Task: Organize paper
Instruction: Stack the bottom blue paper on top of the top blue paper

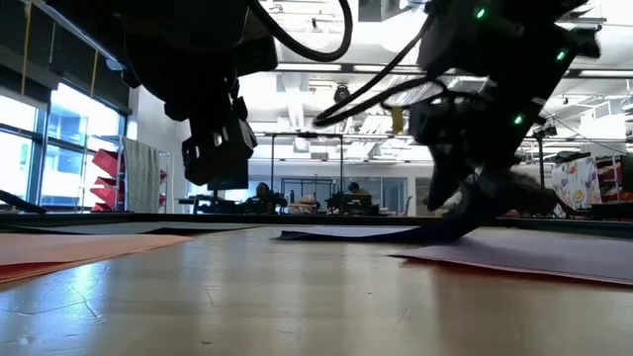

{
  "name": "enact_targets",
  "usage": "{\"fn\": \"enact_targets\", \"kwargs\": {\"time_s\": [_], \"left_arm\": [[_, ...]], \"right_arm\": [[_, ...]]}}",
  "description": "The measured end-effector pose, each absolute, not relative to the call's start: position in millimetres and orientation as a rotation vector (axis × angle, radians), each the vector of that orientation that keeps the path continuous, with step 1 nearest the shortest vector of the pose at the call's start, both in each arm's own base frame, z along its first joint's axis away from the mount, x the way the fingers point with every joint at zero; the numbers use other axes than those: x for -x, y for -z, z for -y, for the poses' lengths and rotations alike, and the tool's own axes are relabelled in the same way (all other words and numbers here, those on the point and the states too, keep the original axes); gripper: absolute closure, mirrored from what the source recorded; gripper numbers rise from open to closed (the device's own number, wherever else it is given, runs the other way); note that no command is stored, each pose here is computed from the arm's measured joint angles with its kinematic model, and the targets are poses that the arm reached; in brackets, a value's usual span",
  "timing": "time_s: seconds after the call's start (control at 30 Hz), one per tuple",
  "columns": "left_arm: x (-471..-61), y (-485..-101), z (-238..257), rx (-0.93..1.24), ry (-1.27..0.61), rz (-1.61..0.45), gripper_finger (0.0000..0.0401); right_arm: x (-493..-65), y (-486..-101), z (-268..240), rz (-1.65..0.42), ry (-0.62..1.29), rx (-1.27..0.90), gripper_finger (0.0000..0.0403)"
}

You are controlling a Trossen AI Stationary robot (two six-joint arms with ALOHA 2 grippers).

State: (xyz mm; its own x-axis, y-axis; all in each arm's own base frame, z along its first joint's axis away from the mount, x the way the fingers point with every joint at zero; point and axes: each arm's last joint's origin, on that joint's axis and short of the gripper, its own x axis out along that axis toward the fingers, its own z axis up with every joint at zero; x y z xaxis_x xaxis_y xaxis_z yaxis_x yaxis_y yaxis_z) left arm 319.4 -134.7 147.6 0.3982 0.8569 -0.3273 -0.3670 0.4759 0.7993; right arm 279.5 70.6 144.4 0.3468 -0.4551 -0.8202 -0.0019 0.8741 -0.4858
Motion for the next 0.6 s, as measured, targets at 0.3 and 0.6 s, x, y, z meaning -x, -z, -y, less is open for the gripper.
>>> {"fn": "enact_targets", "kwargs": {"time_s": [0.3,0.6], "left_arm": [[-319,-147,135,-0.688,-0.854,-0.835,0.0401],[-329,-146,125,-0.608,-0.881,-0.824,0.0401]], "right_arm": [[-254,-189,-85,-1.048,0.288,0.289,0.0130],[-213,-140,-120,-0.878,0.185,0.001,0.0147]]}}
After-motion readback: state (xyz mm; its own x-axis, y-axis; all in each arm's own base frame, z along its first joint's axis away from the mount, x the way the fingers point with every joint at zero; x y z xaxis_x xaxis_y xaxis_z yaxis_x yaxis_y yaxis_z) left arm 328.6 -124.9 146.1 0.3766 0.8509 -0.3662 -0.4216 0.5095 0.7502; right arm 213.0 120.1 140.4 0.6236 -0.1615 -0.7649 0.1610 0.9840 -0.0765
